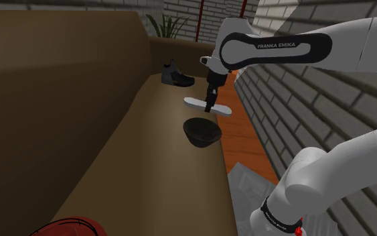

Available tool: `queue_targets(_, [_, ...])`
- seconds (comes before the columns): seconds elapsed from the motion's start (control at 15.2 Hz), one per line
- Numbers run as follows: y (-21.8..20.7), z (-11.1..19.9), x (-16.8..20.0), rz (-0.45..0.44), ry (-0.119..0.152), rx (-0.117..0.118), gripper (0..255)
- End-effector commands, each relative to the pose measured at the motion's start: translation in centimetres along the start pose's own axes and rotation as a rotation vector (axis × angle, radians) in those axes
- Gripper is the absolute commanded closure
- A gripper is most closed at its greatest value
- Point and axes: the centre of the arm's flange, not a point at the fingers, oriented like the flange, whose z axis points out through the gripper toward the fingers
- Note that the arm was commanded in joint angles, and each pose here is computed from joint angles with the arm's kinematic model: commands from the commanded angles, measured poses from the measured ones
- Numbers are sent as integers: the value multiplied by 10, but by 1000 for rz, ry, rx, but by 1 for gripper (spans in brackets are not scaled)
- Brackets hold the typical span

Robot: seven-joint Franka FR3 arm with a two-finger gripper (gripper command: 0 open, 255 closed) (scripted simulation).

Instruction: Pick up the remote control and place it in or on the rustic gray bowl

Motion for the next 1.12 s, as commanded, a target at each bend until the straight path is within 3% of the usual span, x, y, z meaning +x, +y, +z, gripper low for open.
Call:
queue_targets(0.0, [0,10,-4,-1,0,0,255])
queue_targets(0.73, [-3,69,-8,-1,0,0,255])
queue_targets(1.06, [-3,69,-8,-1,0,0,255])
